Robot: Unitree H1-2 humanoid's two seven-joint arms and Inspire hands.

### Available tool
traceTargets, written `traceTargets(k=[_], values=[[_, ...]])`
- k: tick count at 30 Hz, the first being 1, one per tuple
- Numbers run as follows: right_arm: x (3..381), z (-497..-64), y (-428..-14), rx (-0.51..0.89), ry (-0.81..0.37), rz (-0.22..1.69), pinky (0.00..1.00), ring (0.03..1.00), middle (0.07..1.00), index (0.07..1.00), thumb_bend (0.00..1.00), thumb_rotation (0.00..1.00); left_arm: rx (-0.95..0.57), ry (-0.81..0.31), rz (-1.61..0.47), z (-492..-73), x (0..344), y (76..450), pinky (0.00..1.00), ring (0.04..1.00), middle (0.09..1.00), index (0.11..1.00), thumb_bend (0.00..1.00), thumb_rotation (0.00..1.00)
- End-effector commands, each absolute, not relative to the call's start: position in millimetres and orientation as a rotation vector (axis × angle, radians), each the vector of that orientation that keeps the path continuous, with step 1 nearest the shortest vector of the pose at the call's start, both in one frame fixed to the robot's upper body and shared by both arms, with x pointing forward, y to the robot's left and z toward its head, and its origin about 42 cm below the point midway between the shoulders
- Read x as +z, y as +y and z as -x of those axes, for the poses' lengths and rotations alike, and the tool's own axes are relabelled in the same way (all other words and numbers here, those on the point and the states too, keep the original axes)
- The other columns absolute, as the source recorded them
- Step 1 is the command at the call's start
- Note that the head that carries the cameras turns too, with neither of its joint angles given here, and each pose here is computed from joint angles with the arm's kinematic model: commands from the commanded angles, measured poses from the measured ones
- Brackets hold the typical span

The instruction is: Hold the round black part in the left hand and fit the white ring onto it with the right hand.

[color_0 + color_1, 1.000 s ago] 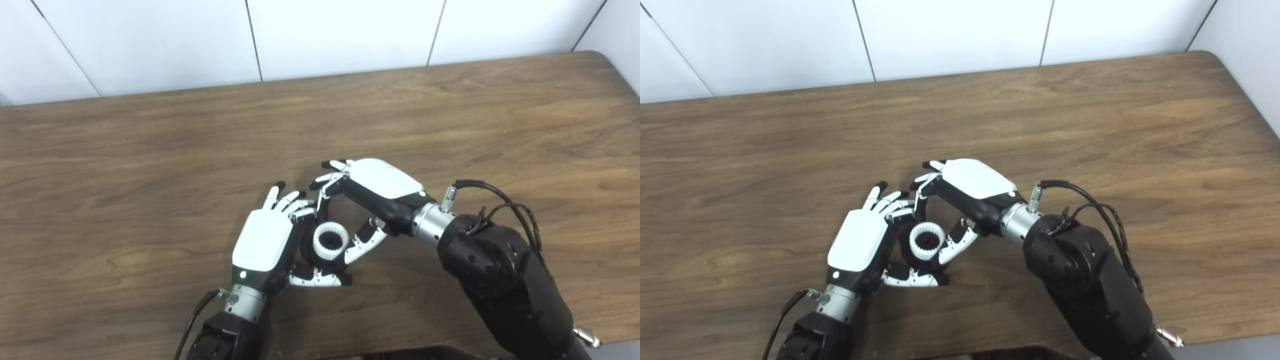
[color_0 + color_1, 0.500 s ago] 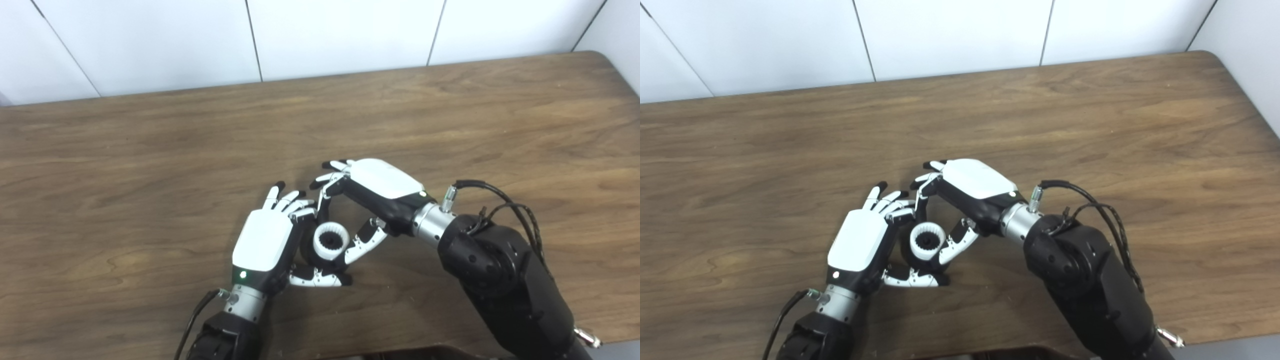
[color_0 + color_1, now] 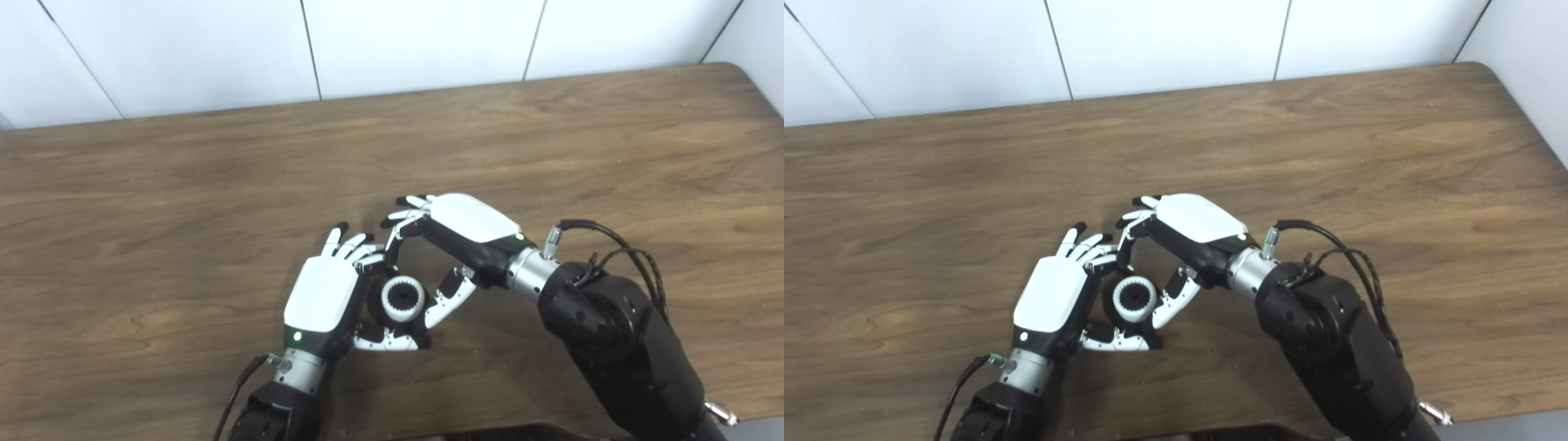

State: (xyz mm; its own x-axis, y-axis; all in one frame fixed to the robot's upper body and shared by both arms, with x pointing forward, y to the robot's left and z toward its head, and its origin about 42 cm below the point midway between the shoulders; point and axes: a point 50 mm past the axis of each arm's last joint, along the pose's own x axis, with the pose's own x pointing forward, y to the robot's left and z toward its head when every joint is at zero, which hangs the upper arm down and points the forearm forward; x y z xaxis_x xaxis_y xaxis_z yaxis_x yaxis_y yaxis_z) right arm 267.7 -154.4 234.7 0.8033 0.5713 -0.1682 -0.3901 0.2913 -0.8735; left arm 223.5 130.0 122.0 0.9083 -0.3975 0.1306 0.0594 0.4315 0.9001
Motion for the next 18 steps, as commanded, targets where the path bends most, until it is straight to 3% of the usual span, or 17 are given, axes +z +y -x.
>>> traceTargets(k=[1, 18], values=[[250, -270, -154, 0.608, -0.266, 1.106, 1.0, 0.98, 0.86, 0.593, 1.0, 0.17, -0.256, -0.394, -1.092, -227, 132, 129, 1.0, 0.871, 0.763, 0.485, 0.52, 0.05], [280, -270, -194, 0.473, -0.228, 1.127, 1.0, 0.979, 0.855, 0.658, 1.0, 0.23, -0.249, -0.393, -1.095, -228, 131, 132, 1.0, 0.864, 0.758, 0.485, 0.52, 0.05]])
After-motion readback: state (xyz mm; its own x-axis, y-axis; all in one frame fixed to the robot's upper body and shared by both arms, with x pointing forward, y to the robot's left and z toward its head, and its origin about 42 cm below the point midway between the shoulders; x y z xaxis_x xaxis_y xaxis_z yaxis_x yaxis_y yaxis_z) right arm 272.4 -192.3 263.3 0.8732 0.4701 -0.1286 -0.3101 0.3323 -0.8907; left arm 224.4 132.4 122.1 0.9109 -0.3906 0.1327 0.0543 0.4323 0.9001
